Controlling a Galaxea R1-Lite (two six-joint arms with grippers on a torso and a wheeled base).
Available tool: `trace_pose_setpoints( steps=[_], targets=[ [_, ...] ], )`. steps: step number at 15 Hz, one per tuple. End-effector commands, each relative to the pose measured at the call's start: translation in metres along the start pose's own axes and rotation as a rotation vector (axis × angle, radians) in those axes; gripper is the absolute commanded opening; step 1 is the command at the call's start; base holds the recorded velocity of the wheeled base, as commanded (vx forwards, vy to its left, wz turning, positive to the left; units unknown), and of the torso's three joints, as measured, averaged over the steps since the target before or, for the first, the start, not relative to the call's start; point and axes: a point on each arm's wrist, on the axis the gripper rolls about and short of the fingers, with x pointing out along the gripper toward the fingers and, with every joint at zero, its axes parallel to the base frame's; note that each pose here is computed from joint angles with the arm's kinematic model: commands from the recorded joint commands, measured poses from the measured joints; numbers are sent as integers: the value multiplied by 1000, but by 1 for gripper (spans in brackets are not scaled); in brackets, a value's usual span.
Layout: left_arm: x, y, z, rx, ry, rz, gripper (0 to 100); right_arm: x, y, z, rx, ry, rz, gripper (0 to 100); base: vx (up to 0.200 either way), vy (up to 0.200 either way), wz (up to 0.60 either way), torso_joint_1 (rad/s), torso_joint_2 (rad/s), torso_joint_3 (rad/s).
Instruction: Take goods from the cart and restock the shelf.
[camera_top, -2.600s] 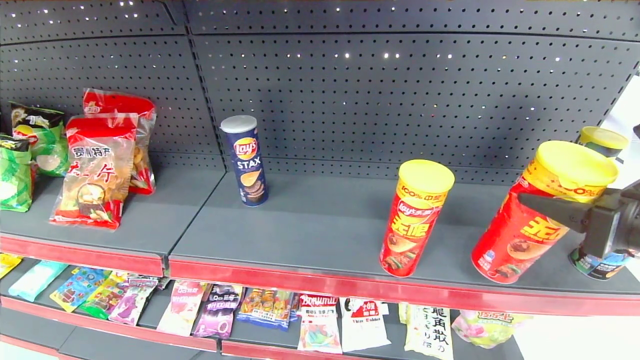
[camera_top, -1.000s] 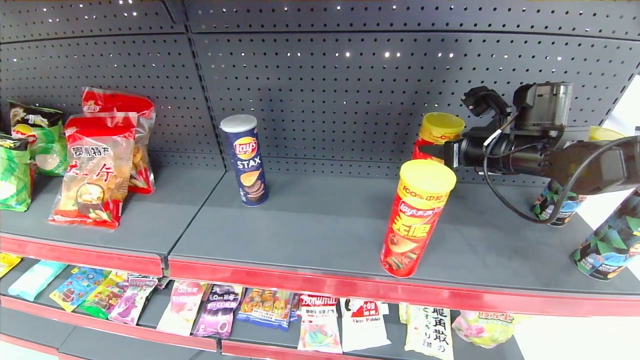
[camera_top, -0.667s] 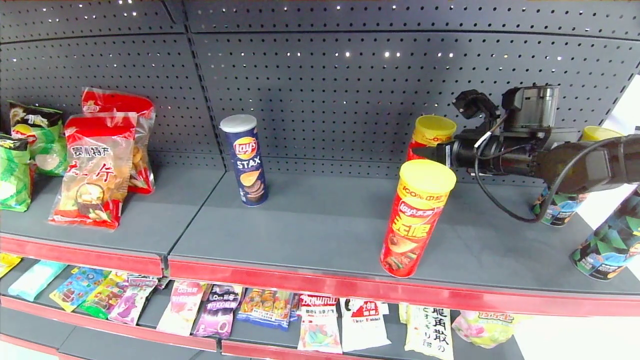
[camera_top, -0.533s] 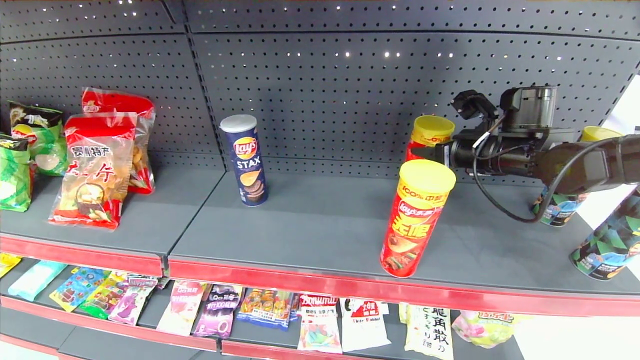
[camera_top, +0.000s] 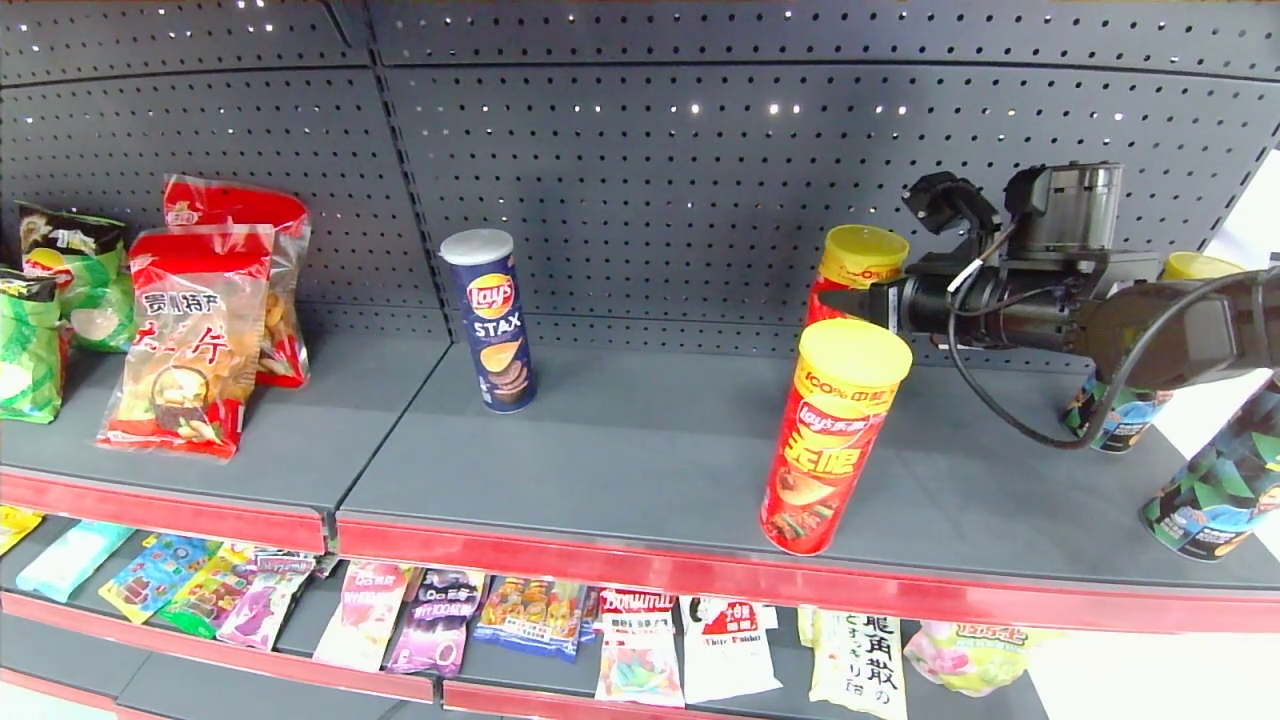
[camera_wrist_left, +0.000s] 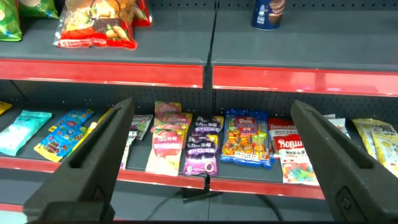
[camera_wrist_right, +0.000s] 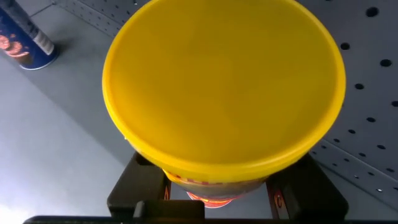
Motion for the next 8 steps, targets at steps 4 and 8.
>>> trace_pose_setpoints(
  steps=[4,8],
  targets=[
    [0,0,0,0,0,0,100,-4,3,-2,0,7,5,0,0,0,0,0,0,0],
    [0,0,0,0,0,0,100,-3,3,-2,2,5,4,0,0,0,0,0,0,0]
  ],
)
